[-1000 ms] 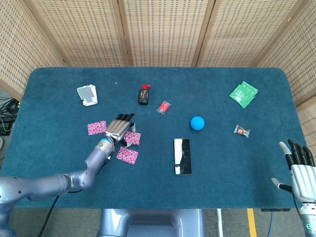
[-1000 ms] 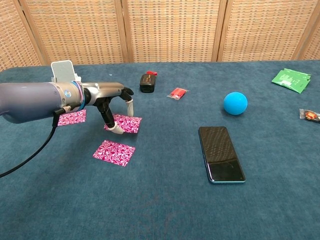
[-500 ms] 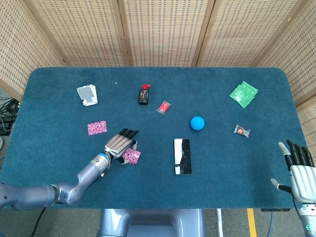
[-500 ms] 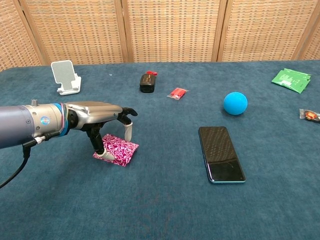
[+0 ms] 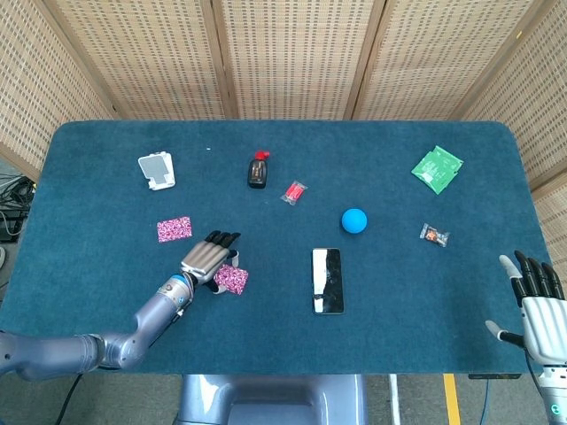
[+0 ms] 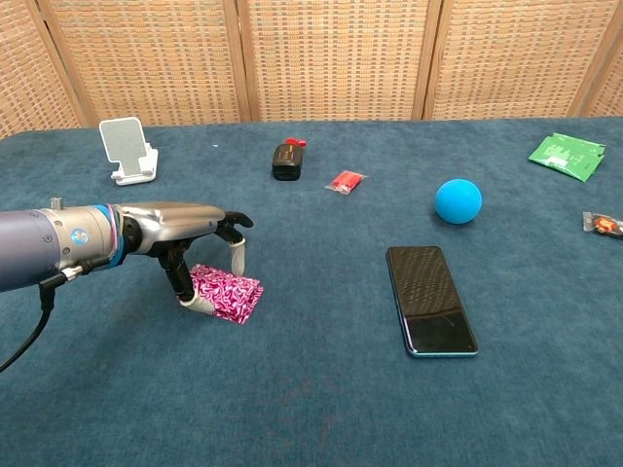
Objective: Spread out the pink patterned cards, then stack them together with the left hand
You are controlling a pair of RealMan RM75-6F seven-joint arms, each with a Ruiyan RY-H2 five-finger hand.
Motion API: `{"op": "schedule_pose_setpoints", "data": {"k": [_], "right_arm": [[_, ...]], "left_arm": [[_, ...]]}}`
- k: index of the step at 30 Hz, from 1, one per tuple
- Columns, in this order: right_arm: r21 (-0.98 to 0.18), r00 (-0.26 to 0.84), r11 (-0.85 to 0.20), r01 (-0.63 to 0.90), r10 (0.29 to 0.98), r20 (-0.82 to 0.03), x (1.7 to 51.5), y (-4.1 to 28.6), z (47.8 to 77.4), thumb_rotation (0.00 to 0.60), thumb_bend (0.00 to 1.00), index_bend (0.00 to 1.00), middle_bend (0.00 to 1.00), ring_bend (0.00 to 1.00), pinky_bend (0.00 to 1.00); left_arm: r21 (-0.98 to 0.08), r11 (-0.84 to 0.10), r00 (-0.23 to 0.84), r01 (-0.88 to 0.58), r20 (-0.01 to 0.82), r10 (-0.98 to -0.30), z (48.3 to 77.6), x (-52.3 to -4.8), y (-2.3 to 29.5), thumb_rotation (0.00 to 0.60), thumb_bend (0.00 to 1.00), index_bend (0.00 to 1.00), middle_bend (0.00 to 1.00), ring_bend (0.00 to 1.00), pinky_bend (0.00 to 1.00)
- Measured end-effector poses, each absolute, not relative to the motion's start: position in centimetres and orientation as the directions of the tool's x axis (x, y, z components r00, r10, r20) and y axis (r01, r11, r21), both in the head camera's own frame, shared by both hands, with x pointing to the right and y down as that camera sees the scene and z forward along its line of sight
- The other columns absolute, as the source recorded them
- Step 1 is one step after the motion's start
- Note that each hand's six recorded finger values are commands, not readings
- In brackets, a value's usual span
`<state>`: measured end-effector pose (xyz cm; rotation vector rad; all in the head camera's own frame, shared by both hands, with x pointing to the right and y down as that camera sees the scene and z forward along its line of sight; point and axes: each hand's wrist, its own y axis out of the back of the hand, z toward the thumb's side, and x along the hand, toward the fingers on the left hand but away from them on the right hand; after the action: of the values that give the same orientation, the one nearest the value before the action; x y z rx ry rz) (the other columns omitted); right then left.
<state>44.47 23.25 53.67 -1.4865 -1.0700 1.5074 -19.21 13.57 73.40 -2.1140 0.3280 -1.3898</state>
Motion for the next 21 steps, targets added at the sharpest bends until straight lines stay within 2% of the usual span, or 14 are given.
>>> {"op": "schedule_pose_setpoints", "data": {"k": [17,21], "right_arm": [[-0.928,-0.039,-0.37,0.05,0.927,-0.372,44.43,23.31,53.55,0.6,0.0,0.0,0.0,0.0,0.0],[-0.929,-0.039,-0.368,0.051,0.928,-0.37,44.44,23.3,53.48,0.6,0.0,0.0,0.0,0.0,0.0]], "left_arm": [[-0.587,-0.803,0.406,0.107,0.763,-0.503,74.04,-19.23,13.96,0.6,0.23,0.51,0.0,0.0,0.0],[-0.586,-0.804,0.405,0.101,0.762,-0.505,74.03,-19.21,13.86,0.6,0.23,0.47,0.0,0.0,0.0]]}}
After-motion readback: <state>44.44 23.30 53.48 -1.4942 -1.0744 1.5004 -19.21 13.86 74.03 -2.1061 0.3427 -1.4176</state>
